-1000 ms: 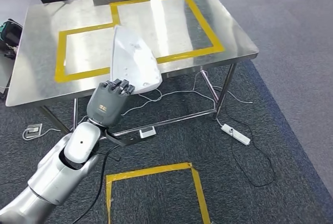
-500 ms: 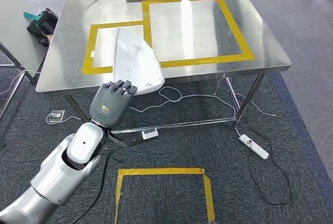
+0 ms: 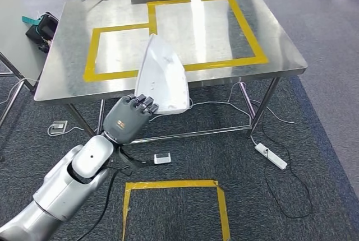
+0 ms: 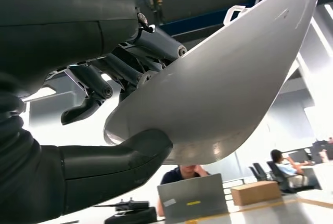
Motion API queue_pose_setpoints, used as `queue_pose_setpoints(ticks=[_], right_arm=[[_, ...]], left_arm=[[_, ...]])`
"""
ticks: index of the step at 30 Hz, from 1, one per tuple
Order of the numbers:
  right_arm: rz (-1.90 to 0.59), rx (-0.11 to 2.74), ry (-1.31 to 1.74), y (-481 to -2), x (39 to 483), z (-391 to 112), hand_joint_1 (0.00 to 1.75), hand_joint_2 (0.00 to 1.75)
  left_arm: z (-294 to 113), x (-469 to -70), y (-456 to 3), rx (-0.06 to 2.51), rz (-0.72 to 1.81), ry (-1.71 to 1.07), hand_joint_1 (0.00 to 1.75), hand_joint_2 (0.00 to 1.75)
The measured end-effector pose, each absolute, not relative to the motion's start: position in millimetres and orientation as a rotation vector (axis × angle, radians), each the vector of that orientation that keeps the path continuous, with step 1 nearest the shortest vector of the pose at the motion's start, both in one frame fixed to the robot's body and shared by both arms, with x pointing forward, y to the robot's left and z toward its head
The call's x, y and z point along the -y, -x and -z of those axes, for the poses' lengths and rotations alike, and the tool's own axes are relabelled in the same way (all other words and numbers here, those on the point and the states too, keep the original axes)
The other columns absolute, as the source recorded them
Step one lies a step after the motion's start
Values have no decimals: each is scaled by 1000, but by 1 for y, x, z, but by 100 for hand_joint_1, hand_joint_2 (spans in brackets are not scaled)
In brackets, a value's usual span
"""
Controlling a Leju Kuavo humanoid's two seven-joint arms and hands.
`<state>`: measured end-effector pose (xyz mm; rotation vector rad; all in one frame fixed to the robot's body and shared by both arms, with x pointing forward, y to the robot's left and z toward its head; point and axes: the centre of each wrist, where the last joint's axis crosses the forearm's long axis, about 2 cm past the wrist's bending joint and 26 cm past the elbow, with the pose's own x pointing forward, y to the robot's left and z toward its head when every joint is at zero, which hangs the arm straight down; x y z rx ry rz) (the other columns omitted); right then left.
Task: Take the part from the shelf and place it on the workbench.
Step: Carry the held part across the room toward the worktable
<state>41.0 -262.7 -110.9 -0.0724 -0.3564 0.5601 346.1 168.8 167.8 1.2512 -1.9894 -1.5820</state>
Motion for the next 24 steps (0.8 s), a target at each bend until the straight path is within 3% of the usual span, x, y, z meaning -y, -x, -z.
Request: queue_pose_setpoints(ticks=[24], right_arm=[[-569,367,49,-45,262,110,0,0]], left_arm=[[-180,-174,-382,1903,1534,-1232,175,175]])
